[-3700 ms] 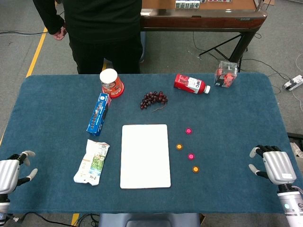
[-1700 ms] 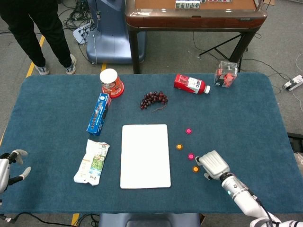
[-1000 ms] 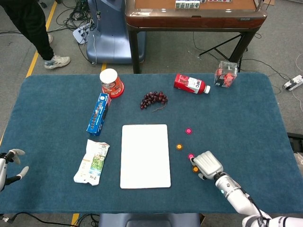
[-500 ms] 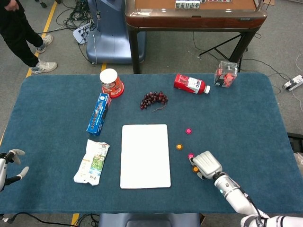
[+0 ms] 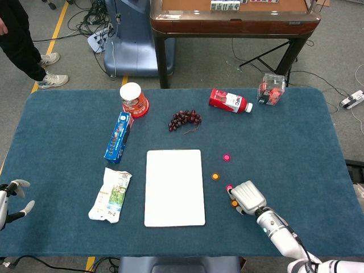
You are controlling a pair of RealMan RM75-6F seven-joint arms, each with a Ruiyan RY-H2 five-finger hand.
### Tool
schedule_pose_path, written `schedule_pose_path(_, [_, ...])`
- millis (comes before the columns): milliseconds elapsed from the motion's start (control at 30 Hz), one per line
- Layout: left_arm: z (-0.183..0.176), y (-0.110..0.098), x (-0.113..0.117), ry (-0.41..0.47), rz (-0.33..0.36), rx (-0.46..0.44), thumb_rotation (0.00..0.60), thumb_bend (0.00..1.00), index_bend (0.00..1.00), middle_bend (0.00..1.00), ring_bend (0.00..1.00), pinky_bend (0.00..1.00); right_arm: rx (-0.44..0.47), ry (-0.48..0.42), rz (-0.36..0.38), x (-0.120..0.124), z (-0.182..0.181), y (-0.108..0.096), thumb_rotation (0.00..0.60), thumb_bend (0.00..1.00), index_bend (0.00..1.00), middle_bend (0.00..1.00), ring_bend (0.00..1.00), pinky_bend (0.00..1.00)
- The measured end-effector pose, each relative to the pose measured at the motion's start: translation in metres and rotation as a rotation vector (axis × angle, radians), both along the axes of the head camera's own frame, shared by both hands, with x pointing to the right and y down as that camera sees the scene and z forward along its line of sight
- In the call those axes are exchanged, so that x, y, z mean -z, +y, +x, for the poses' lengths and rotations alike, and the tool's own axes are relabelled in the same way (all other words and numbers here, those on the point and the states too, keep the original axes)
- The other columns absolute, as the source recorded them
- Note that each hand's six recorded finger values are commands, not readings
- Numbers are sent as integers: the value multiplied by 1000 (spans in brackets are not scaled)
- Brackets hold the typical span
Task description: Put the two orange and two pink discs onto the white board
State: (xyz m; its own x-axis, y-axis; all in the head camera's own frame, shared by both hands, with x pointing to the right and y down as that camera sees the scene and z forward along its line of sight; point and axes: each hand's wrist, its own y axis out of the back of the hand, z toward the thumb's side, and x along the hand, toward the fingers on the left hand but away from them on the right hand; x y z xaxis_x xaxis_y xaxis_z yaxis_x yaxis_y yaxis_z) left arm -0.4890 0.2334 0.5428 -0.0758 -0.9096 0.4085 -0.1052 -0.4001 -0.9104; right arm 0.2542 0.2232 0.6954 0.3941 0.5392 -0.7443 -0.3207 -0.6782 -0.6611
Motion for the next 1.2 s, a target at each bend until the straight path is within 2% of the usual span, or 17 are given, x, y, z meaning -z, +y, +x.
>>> schedule_pose_path(167, [0,0,0,-1,-1,1,600,245,497,583,491,784,-13,-22,0,3,-3,-2,600,228,565,1000,1000,1000])
schedule_pose_path(367, [0,0,-1,-3,-4,1,600,245,497,583,491,784,-16,-89,15,18,-19,-11,600,228,565,1000,1000,1000])
schedule_pose_path(633, [-2,0,0,-5,-3,6,600,245,496,583,491,784,50,-164,59,39,-61,-24,600,228,566,1000,1000,1000])
schedule_pose_path(933, [-7,-2,2,-7,4,20,600,245,496,583,491,784,119,-194,22,36,-103,-18,600,221,565,1000,1000,1000])
schedule_pose_path(1033, [-8,-3,3,-7,8,26,600,245,496,583,491,784,135,-203,9,34,-115,-15,600,190,563,1000,1000,1000])
schedule_pose_path(1200, [-11,-3,5,-4,11,34,600,245,496,583,491,784,154,-207,-7,31,-129,-13,600,72,480,1000,1000,1000])
